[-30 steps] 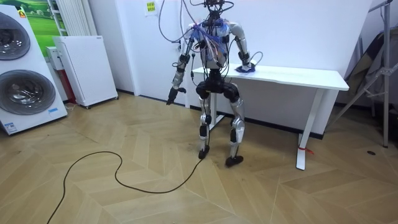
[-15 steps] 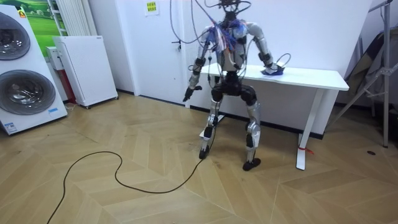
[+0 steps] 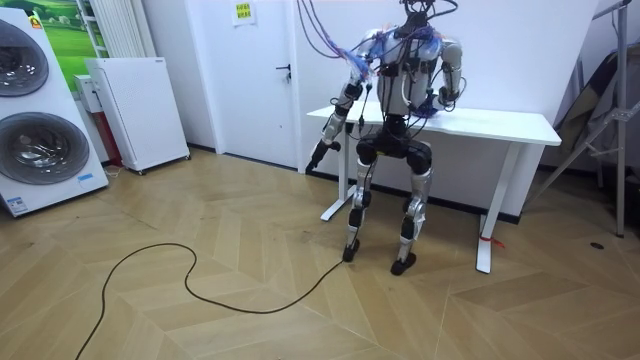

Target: Wipe table

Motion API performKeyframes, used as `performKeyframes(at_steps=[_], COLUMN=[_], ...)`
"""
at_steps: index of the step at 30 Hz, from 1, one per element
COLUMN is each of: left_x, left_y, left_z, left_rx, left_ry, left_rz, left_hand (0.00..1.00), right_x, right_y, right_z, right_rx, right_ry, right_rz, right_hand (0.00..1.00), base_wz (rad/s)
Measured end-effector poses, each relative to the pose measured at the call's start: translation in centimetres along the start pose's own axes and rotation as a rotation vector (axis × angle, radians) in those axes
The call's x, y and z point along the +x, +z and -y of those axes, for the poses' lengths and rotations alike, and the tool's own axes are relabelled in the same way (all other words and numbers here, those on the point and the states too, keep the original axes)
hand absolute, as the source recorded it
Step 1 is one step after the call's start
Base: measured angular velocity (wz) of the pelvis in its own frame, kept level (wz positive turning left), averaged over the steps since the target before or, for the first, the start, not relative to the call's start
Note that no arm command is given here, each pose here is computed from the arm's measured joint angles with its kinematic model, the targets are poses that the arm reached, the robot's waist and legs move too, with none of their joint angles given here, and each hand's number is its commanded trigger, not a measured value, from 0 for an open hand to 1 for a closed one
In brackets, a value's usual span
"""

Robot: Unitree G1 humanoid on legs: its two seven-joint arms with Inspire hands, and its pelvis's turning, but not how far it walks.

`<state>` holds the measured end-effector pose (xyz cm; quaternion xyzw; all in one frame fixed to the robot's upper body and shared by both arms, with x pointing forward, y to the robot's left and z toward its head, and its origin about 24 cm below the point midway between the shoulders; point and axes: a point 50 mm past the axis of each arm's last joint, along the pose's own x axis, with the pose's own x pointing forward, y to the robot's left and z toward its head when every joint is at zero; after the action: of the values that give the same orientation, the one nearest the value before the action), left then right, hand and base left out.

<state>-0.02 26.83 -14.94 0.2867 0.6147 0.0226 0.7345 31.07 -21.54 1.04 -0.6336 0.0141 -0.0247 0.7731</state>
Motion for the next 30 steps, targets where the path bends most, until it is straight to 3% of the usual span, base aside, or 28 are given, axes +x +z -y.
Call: performKeyframes(at_steps=[2, 5, 11, 13, 16, 19, 23, 26, 30], left_x=[-0.1, -0.3, -0.4, -0.5, -0.7, -0.8, -0.6, -0.6, -0.3], left_y=[-0.6, -1.0, -2.0, -2.9, -3.7, -4.0, -3.0, -2.1, -0.9], left_z=[0.1, -0.4, -1.7, -2.6, -3.9, -5.1, -4.5, -3.1, -1.6], left_rx=[-0.009, -0.018, -0.064, -0.115, -0.133, -0.112, -0.100, -0.082, -0.048], left_ry=[-0.007, 0.008, 0.065, 0.115, 0.162, 0.190, 0.173, 0.132, 0.069], left_rz=[-0.028, -0.045, -0.065, -0.085, -0.093, -0.092, -0.045, -0.018, 0.009], left_hand=[0.00, 0.00, 0.00, 0.00, 0.00, 0.00, 0.00, 0.00, 0.00], right_x=[-0.2, -1.6, -10.4, -14.5, -18.6, -21.2, -20.5, -17.4, -9.4], right_y=[0.2, -2.5, -10.8, -14.5, -17.9, -19.3, -19.2, -18.1, -12.0], right_z=[-0.3, -1.7, -4.5, -4.5, -3.6, -3.0, -2.6, -2.4, -2.3], right_rx=[-0.005, 0.041, 0.185, 0.189, 0.157, 0.120, 0.109, 0.102, 0.096], right_ry=[0.012, 0.034, -0.035, -0.054, -0.089, -0.101, -0.115, -0.129, -0.093], right_rz=[0.012, -0.093, -0.492, -0.679, -0.850, -0.920, -0.914, -0.865, -0.560], right_hand=[1.00, 1.00, 1.00, 1.00, 1.00, 1.00, 1.00, 1.00, 1.00], base_wz=[0.05, 0.60, 0.34, -0.22, -0.15, -0.26, -0.28, -0.49, -0.46])
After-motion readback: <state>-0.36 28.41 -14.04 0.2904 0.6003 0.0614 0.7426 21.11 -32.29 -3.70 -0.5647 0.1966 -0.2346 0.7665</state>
